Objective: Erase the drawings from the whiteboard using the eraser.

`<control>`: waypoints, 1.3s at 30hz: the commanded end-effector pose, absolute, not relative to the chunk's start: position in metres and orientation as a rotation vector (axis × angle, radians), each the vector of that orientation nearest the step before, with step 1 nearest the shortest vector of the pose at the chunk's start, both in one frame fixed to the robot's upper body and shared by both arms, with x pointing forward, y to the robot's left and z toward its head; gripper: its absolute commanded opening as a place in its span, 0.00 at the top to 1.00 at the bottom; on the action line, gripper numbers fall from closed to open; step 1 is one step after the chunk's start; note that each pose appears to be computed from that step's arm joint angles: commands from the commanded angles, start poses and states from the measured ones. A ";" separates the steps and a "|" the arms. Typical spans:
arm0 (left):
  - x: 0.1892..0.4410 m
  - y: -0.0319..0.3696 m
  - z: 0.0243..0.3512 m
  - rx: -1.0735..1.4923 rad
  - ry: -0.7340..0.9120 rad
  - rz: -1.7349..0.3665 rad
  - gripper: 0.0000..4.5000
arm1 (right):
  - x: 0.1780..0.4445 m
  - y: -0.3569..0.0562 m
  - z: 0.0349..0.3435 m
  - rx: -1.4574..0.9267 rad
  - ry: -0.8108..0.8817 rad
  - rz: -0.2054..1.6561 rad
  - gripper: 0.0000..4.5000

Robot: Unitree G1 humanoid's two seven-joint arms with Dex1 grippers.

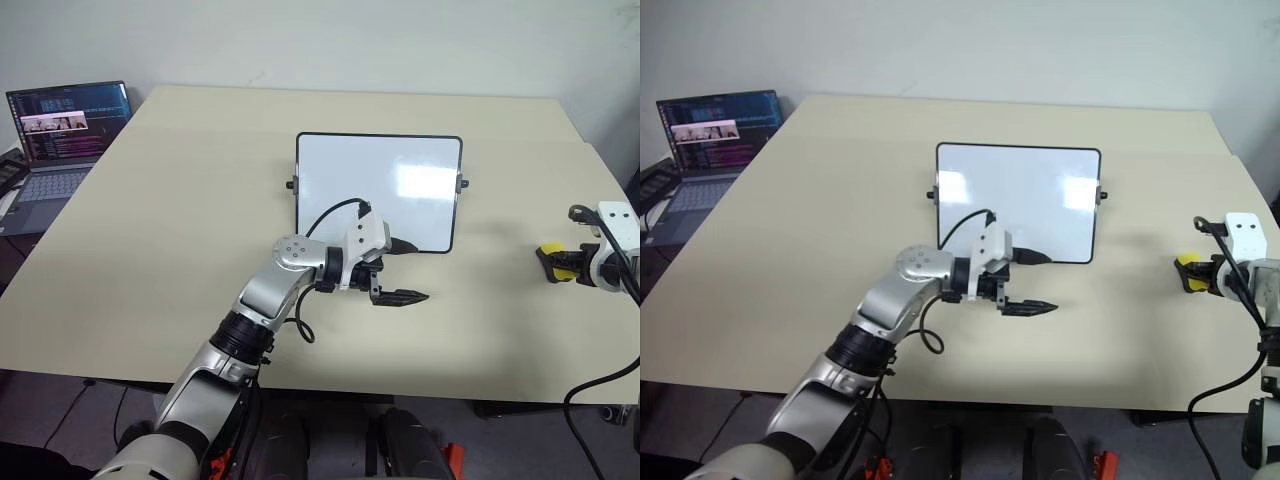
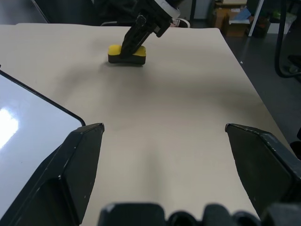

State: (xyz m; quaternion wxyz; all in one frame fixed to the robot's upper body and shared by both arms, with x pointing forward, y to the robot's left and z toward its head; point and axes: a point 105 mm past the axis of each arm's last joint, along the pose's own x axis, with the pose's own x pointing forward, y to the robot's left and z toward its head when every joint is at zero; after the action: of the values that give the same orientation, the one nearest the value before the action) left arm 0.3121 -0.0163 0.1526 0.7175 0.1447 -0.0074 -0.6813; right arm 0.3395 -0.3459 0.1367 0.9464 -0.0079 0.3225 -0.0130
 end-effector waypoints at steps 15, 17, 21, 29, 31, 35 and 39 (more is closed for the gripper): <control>0.296 -0.015 0.156 0.314 -0.074 -1.510 0.00 | 0.332 -0.348 0.147 -0.003 0.603 -0.058 0.50; 0.297 -0.014 0.157 0.314 -0.075 -1.510 0.00 | 0.334 -0.352 0.148 0.010 0.594 -0.091 0.36; 0.298 -0.014 0.158 0.317 -0.075 -1.509 0.00 | 0.335 -0.348 0.151 0.002 0.591 -0.072 0.05; 0.303 -0.009 0.160 0.326 -0.077 -1.484 0.00 | 0.343 -0.342 0.179 -0.057 0.519 -0.076 0.01; 0.311 0.001 0.169 0.325 -0.096 -1.436 0.00 | 0.352 -0.331 0.202 -0.101 0.437 -0.063 0.01; 0.336 0.030 0.195 0.273 -0.164 -1.254 0.00 | 0.372 -0.309 0.231 -0.116 0.271 -0.051 0.01; 0.378 0.107 0.232 0.180 -0.272 -0.807 0.00 | 0.392 -0.282 0.238 -0.140 0.101 -0.034 0.01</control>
State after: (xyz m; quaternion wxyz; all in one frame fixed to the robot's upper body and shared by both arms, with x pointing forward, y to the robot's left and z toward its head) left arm 0.3688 0.0793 0.2054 0.8794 0.0997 -0.0854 -0.4577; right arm 0.3905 -0.2779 0.2195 0.9936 -0.0533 0.0991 0.0026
